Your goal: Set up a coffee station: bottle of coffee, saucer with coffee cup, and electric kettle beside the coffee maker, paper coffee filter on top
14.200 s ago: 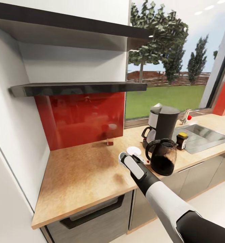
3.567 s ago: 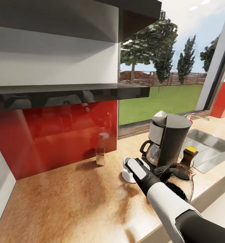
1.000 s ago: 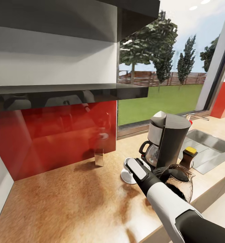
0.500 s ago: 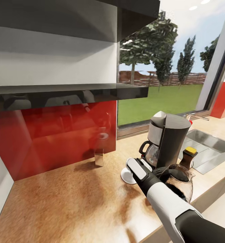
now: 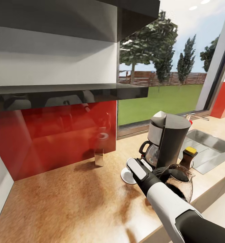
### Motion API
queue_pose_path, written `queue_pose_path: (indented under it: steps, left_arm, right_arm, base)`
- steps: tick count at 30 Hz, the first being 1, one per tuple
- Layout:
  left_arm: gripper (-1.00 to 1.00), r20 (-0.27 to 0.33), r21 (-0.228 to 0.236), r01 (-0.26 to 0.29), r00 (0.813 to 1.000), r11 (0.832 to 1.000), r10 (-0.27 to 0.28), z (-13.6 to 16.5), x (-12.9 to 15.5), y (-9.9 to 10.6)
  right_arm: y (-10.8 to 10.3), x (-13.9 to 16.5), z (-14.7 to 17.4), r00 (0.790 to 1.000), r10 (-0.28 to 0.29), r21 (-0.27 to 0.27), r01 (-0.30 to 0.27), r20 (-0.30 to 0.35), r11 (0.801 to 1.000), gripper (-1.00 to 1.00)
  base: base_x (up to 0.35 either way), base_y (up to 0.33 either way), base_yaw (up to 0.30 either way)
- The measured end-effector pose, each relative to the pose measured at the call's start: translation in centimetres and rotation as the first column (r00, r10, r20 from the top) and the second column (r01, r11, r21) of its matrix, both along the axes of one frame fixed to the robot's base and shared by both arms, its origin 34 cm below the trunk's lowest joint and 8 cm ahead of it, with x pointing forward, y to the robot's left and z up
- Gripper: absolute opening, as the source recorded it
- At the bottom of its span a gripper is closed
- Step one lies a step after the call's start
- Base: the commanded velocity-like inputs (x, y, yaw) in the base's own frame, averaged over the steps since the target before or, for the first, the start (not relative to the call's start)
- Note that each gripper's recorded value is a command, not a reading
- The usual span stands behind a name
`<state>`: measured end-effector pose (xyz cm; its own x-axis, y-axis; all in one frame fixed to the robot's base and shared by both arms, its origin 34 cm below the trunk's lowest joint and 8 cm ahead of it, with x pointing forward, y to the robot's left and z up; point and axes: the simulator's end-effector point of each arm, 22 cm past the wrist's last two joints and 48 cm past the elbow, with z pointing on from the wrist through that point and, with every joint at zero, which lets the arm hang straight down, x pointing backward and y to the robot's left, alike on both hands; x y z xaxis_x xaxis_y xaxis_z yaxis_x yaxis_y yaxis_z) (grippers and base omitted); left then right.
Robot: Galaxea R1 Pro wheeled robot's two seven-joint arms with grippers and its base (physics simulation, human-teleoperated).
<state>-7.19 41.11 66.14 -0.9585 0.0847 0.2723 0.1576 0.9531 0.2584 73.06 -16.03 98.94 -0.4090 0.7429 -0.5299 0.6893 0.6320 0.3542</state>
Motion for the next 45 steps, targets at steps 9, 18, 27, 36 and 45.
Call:
queue_pose_path:
  steps: [9,18,27,36,45]
  left_arm:
    - [1.00,0.000,0.000,0.000,1.000,1.000,0.000,0.00,0.00,0.00]
    - [1.00,0.000,0.000,0.000,1.000,1.000,0.000,0.00,0.00,0.00]
    - [1.00,0.002,-0.004,0.002,1.000,1.000,-0.002,-0.06,0.09,-0.16]
    - [1.00,0.002,-0.003,0.002,1.000,1.000,-0.002,-0.06,0.09,-0.15]
    - [1.00,0.002,-0.004,0.002,1.000,1.000,-0.002,-0.06,0.09,-0.16]
  right_arm:
    - [-0.01,-0.01,-0.03,1.000,0.000,0.000,0.000,-0.001,1.000,-1.00]
    - [-0.02,-0.01,-0.03,1.000,-0.001,0.000,0.001,-0.001,1.000,-1.00]
    - [0.05,0.03,-0.01,1.000,0.003,0.000,-0.003,0.001,1.000,-1.00]
    - [0.05,0.03,0.00,1.000,0.003,0.000,-0.003,0.002,1.000,-1.00]
    - [0.05,0.03,0.00,1.000,0.003,0.000,-0.003,0.001,1.000,-1.00]
  base:
    - [0.000,0.000,0.000]
    - [0.000,0.000,0.000]
    - [0.000,0.000,0.000]
    - [0.000,0.000,0.000]
    - [0.000,0.000,0.000]
